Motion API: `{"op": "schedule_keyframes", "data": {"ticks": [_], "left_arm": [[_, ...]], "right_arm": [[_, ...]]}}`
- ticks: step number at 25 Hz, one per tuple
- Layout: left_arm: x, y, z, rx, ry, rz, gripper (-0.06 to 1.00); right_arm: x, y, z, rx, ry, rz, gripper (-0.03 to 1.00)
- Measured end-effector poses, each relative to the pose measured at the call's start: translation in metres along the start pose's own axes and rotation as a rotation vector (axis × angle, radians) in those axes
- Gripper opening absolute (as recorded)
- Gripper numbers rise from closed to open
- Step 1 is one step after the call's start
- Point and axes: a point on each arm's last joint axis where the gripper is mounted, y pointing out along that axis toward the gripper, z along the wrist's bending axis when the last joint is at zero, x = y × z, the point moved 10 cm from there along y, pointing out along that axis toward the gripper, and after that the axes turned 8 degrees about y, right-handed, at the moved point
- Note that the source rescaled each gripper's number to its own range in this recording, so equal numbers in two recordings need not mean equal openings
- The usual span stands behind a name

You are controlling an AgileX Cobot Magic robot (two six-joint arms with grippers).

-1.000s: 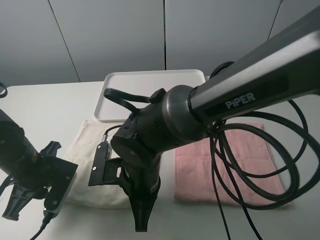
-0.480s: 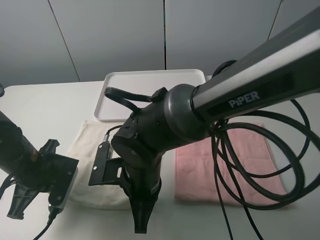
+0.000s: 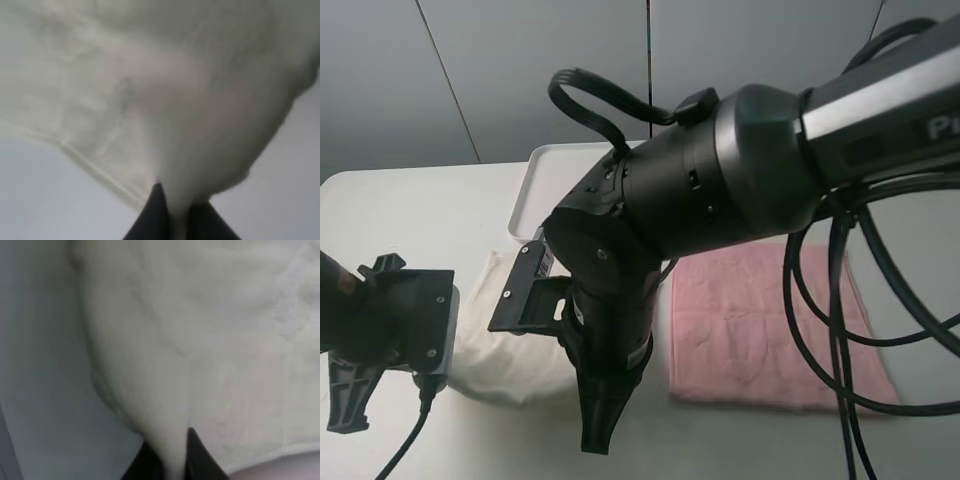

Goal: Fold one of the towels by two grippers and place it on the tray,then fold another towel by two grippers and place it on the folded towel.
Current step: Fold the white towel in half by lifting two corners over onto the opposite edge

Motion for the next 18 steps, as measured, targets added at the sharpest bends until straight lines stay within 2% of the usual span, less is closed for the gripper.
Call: {"op": "schedule_keyframes", "data": {"ticks": [4,11,15,18], "left_arm": [[0.007,-0.011,0.012,0.075,-0.133,-0.051,0.00],[0.013,-0.012,0.023,0.124,-0.302,-0.096,0.00],[0.019,-0.015,0.037,0.188,-0.376,-0.149,0.00],[0.022,-0.017,0.043,0.218,-0.390,-0.173,0.00]], "right_arm": [[0.003,-0.013,-0.002,-0.009,0.078,-0.033,0.02],[0.004,-0.021,-0.017,-0.087,0.200,-0.056,0.02],[0.005,-0.022,-0.026,-0.135,0.239,-0.069,0.02],[0.009,-0.024,-0.034,-0.171,0.273,-0.099,0.02]]}}
